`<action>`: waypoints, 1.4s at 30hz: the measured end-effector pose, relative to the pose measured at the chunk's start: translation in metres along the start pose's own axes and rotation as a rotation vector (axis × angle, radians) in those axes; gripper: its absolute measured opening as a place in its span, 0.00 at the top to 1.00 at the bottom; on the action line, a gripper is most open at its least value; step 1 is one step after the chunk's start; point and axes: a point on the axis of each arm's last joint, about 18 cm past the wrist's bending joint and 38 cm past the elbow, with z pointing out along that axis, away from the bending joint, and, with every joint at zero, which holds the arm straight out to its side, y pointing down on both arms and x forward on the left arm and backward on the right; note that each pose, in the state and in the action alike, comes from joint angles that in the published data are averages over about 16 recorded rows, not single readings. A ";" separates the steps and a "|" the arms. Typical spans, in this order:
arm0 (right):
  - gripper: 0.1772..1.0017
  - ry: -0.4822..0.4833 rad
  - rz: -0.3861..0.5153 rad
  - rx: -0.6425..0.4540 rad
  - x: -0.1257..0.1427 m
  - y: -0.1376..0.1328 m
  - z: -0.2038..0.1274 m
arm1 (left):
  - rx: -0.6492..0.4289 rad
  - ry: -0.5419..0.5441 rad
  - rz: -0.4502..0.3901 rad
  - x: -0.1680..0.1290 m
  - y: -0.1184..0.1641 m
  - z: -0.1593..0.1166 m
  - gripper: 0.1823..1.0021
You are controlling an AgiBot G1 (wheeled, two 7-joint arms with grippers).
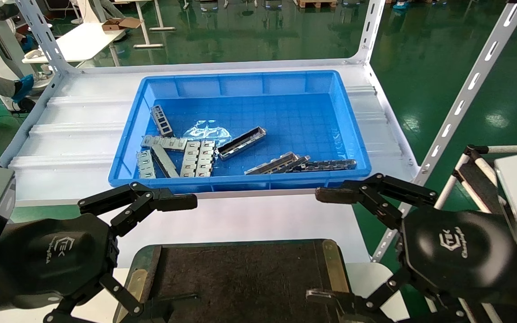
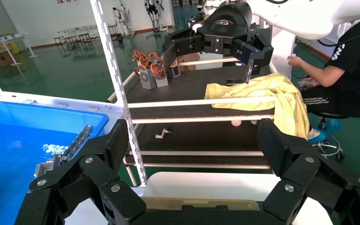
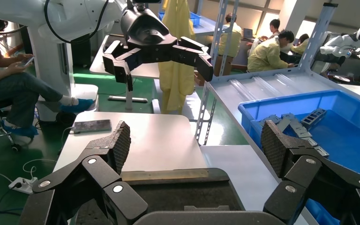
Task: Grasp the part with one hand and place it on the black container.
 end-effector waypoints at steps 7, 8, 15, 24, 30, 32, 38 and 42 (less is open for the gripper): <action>0.00 0.000 0.000 0.000 0.000 0.000 0.000 | -0.003 -0.009 0.002 -0.003 0.001 0.001 0.00; 0.00 0.000 0.000 0.000 0.000 0.000 0.000 | -0.003 -0.011 0.002 -0.004 0.001 0.001 0.00; 0.00 0.000 0.000 0.000 0.000 0.000 0.000 | -0.015 -0.038 0.009 -0.015 0.002 0.007 0.00; 0.00 0.000 0.000 0.000 0.000 0.000 0.000 | -0.040 -0.098 0.020 -0.045 0.004 0.024 0.00; 0.00 0.000 0.000 0.000 0.000 0.000 0.000 | -0.046 -0.151 0.005 -0.078 0.008 0.041 0.00; 0.00 0.000 0.000 0.000 0.000 0.000 0.000 | -0.049 -0.171 -0.004 -0.091 0.010 0.047 0.00; 0.00 0.000 0.000 0.000 0.000 0.000 0.000 | -0.066 -0.237 -0.027 -0.129 0.020 0.062 0.00; 0.00 0.000 0.000 0.000 0.000 0.000 0.000 | -0.087 -0.285 -0.028 -0.152 0.029 0.070 0.00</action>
